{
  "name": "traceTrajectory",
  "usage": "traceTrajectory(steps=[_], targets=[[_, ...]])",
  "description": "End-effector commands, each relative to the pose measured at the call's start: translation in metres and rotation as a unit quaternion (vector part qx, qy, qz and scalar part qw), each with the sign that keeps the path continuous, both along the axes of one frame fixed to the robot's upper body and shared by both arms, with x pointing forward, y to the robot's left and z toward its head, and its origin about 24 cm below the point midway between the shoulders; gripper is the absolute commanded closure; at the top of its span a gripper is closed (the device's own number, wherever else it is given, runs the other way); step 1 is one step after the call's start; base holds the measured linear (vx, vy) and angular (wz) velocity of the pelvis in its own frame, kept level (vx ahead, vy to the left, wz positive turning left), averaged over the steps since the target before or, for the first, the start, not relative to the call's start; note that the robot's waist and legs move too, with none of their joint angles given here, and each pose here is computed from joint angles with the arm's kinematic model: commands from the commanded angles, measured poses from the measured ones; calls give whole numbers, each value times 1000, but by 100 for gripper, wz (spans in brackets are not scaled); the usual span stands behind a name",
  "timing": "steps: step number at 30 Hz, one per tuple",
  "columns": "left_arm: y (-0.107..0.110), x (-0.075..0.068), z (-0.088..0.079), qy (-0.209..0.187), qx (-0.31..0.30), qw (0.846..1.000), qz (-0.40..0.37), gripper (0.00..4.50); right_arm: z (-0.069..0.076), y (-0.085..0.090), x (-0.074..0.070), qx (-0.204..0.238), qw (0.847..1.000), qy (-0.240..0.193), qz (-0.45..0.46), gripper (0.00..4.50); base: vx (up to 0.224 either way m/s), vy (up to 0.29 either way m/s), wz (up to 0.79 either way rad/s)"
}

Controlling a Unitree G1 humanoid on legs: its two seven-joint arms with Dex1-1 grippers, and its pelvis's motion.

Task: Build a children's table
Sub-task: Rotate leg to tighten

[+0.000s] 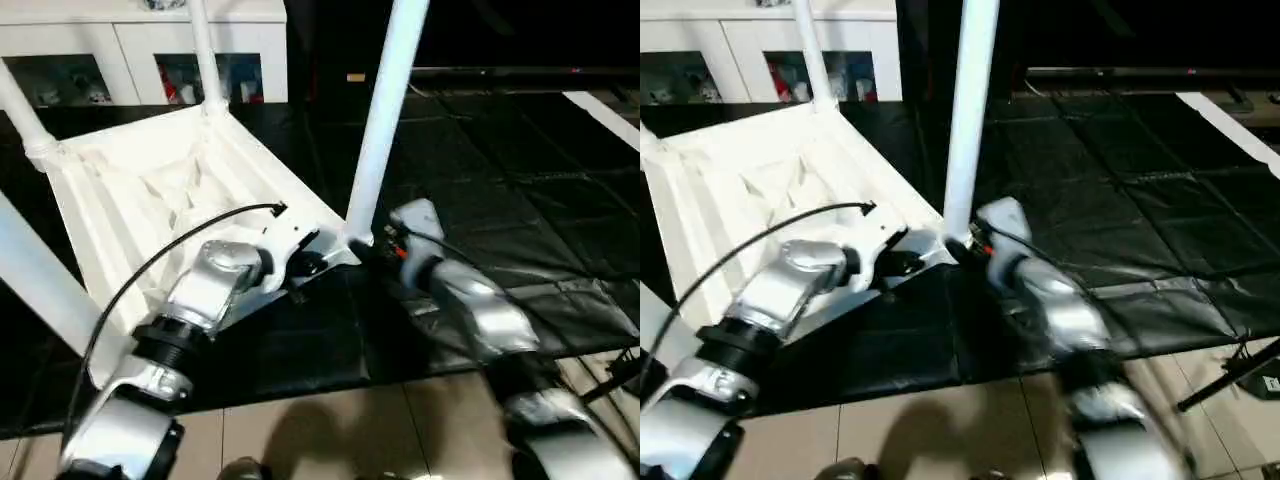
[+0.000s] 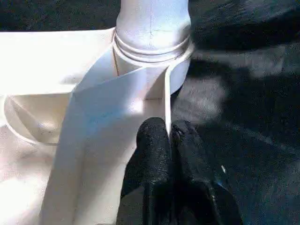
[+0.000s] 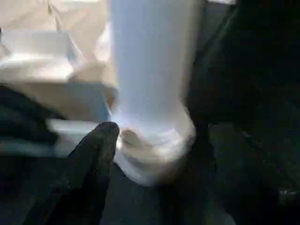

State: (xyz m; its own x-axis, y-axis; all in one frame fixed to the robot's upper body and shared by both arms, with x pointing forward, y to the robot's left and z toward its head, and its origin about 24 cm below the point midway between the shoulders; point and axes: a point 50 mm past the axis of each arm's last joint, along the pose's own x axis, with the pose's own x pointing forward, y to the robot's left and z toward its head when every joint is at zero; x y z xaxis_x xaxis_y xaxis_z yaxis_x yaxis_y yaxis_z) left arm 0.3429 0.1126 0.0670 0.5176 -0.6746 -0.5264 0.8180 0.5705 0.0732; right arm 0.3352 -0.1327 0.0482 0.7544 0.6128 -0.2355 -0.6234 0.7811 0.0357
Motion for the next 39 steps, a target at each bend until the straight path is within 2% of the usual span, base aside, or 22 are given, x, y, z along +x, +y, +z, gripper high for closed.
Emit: traceTrajectory(steps=[1,3,5,7,10,14,15,18,19,21,22,35,36,39], targets=[[0,5,15,-37,-4,999,-27,450,8,-7,-8,-4,998,-20,51,88,0,0,0],[5,2,10,-25,2,999,-40,450,10,-18,-17,-14,996,-25,90,70,0,0,0],[7,-1,8,-28,6,997,-69,450,11,-26,-21,-18,994,-22,110,70,0,0,0],[12,-6,2,-18,17,994,-110,450,14,-36,-27,-26,990,-22,135,46,0,0,0],[14,-11,0,-11,17,989,-146,450,17,-38,-29,-29,988,-24,153,13,0,0,0],[16,-24,0,-7,24,970,-241,450,20,-37,-37,-51,975,-26,214,7,0,0,0],[16,-24,0,-7,24,970,-241,450,20,-37,-37,-51,975,-26,214,7,0,0,0],[14,-32,0,-1,23,957,-290,450,19,-33,-40,-58,967,-23,247,7,0,0,0],[12,-36,1,4,21,949,-315,450,18,-28,-44,-59,959,-16,276,7,0,0,0],[12,-37,1,5,20,946,-322,450,18,-27,-45,-59,957,-13,285,7,0,0,0],[9,-40,2,2,19,940,-340,450,14,-24,-48,-69,948,-6,309,7,0,0,0],[10,-50,3,23,22,917,-398,450,10,-17,-52,-59,926,27,372,7,0,0,0],[11,-50,3,24,24,916,-399,450,9,-18,-53,-58,922,32,380,33,0,0,0],[11,-50,3,25,25,916,-399,450,8,-18,-55,-58,918,40,389,47,0,0,0]])
